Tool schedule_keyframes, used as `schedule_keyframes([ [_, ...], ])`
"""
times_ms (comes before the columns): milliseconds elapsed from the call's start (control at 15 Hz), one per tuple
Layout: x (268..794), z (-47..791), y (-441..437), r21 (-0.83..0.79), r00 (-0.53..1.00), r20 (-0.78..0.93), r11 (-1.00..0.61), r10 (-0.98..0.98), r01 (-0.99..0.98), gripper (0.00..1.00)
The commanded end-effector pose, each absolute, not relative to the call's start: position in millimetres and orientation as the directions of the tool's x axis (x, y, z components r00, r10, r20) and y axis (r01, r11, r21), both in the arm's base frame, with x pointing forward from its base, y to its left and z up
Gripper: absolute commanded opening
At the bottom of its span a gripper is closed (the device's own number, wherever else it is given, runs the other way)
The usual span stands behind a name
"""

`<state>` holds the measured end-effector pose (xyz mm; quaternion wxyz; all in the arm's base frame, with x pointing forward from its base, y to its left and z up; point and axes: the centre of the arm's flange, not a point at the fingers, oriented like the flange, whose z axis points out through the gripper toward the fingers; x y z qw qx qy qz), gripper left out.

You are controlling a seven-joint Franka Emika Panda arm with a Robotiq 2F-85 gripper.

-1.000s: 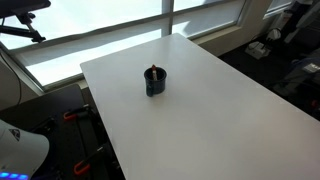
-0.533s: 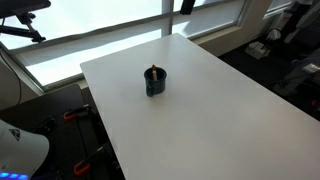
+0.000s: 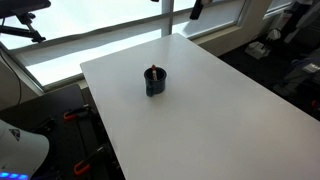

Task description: Put the marker on the table

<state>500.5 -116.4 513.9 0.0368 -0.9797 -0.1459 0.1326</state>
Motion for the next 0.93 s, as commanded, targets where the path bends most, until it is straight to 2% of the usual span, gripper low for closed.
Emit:
schedule_keyframes([
  [0, 503.4, 512.6, -116.8, -0.113, 0.922, -0.245, -0.954, 0.298, 0.278, 1.0],
  [600, 557.0, 504.6, -28.4, -0.118, 0.79, -0.273, -0.834, 0.549, 0.539, 1.0],
  [867, 552.7, 491.2, -7.3, -0.125, 0.782, -0.274, -0.827, 0.559, 0.548, 1.0],
])
